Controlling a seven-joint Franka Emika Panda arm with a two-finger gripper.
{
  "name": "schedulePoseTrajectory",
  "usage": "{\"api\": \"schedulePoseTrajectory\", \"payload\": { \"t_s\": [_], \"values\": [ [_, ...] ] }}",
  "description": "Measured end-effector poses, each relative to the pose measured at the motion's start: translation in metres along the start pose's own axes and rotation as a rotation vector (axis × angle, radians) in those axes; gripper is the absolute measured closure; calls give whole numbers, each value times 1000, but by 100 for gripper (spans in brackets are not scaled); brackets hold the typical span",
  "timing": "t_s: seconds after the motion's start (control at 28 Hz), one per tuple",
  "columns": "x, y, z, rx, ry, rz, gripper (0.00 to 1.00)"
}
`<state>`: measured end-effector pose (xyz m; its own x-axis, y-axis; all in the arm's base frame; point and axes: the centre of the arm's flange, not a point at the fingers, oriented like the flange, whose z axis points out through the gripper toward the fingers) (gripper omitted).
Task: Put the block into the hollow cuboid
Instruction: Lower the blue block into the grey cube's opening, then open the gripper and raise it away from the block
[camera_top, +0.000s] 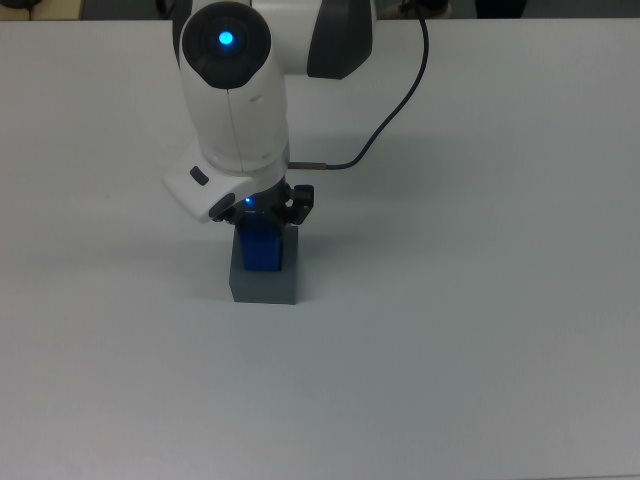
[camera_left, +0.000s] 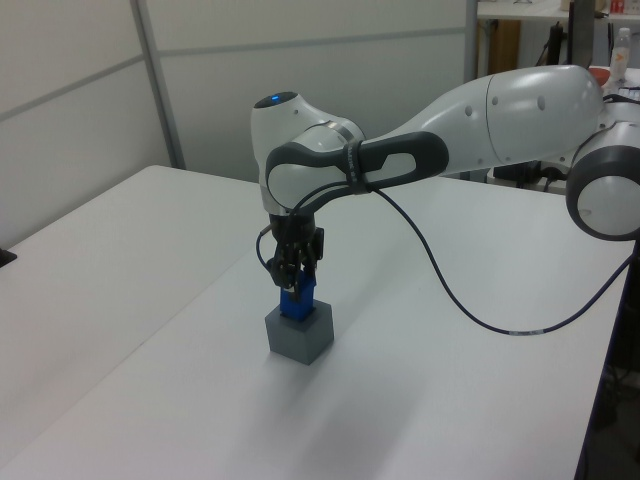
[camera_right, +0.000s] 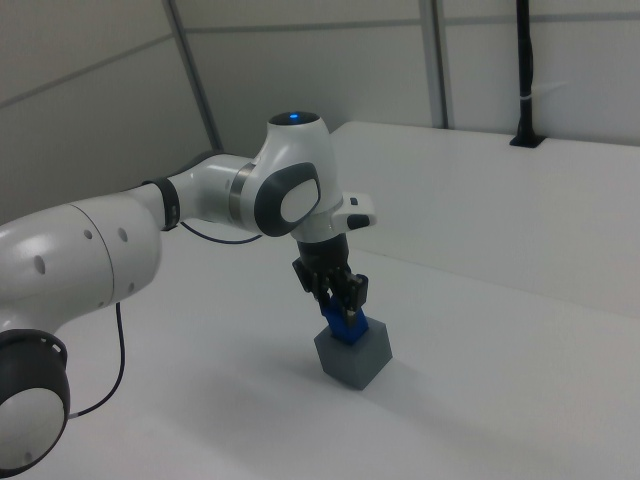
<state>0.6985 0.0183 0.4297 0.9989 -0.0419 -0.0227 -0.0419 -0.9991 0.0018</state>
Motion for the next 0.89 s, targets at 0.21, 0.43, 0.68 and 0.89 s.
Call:
{"api": "schedulePoseTrajectory", "payload": {
  "t_s": [0.21,0.43,0.68,0.89],
  "values": [
    [-3,0,3,-2,-29,0,49],
    [-4,0,4,-3,-41,0,41],
    [-6,0,-7,-13,-25,-4,15],
    [-29,6,-68,-15,2,2,0]
  ]
}}
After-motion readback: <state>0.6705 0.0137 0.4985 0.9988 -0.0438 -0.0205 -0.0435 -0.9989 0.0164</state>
